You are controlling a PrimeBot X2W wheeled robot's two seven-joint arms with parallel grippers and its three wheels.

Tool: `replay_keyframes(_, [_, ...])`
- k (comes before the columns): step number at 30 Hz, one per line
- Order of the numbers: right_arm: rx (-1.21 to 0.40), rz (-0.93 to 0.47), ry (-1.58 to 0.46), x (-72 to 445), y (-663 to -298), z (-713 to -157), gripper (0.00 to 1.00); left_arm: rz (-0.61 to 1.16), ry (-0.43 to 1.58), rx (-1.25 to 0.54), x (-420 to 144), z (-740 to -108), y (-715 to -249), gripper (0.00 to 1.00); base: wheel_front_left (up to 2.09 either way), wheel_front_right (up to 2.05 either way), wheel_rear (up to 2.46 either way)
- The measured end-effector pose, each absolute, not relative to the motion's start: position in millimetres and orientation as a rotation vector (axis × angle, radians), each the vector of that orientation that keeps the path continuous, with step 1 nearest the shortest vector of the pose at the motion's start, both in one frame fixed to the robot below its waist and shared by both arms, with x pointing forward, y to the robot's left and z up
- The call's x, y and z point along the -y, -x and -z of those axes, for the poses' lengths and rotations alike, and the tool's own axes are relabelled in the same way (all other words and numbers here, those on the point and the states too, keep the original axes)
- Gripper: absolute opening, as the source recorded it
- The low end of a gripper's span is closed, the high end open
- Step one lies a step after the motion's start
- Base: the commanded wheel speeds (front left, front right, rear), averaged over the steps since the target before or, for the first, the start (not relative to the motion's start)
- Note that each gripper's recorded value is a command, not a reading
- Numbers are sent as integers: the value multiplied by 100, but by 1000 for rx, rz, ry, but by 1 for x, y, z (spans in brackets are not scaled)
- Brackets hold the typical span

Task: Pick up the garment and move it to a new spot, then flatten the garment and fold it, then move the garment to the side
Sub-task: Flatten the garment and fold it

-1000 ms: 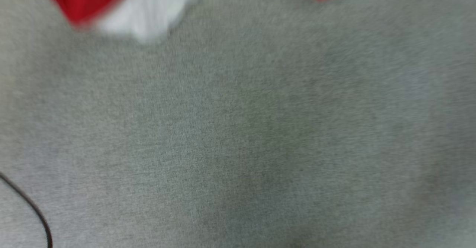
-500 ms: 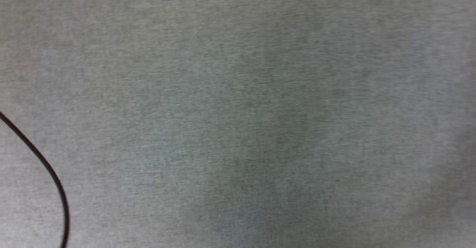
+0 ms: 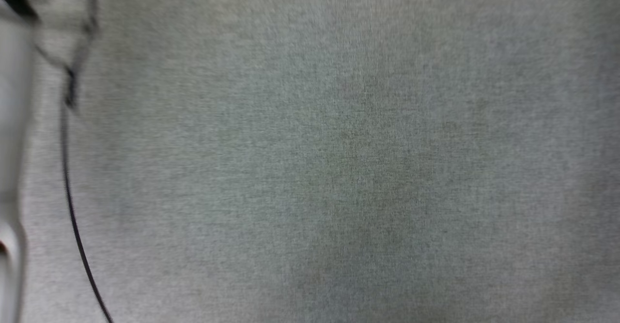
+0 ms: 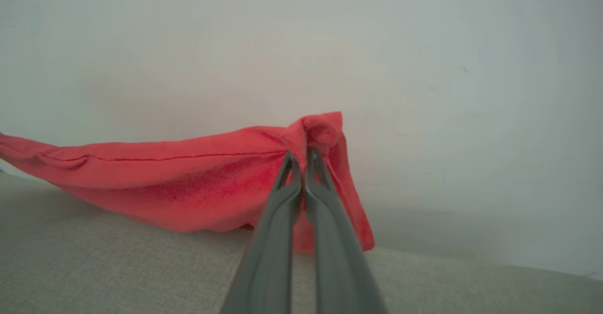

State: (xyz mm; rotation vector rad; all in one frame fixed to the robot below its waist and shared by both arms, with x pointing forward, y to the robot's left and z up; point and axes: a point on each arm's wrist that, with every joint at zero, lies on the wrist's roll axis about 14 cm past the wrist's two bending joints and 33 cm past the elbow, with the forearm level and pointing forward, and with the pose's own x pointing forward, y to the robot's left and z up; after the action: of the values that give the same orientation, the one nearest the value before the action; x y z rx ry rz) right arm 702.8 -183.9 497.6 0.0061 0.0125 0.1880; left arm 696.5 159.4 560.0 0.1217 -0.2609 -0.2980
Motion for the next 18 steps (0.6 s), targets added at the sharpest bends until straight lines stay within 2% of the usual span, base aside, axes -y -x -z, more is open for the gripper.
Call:
replay_keyframes(6, [-130, -223, -42, 175, -651, -462, 0, 325, -75, 90, -157, -501, -630, 0, 0, 0, 0])
replay_keyframes(11, [-182, -236, -111, 175, -606, -454, 0, 298, -46, -22, -168, -477, -564, 0, 0, 0, 0])
replay_keyframes(18, [-339, -221, -164, 187, -541, -432, 0, 299, -64, -212, -185, -451, -477, 0, 0, 0, 0])
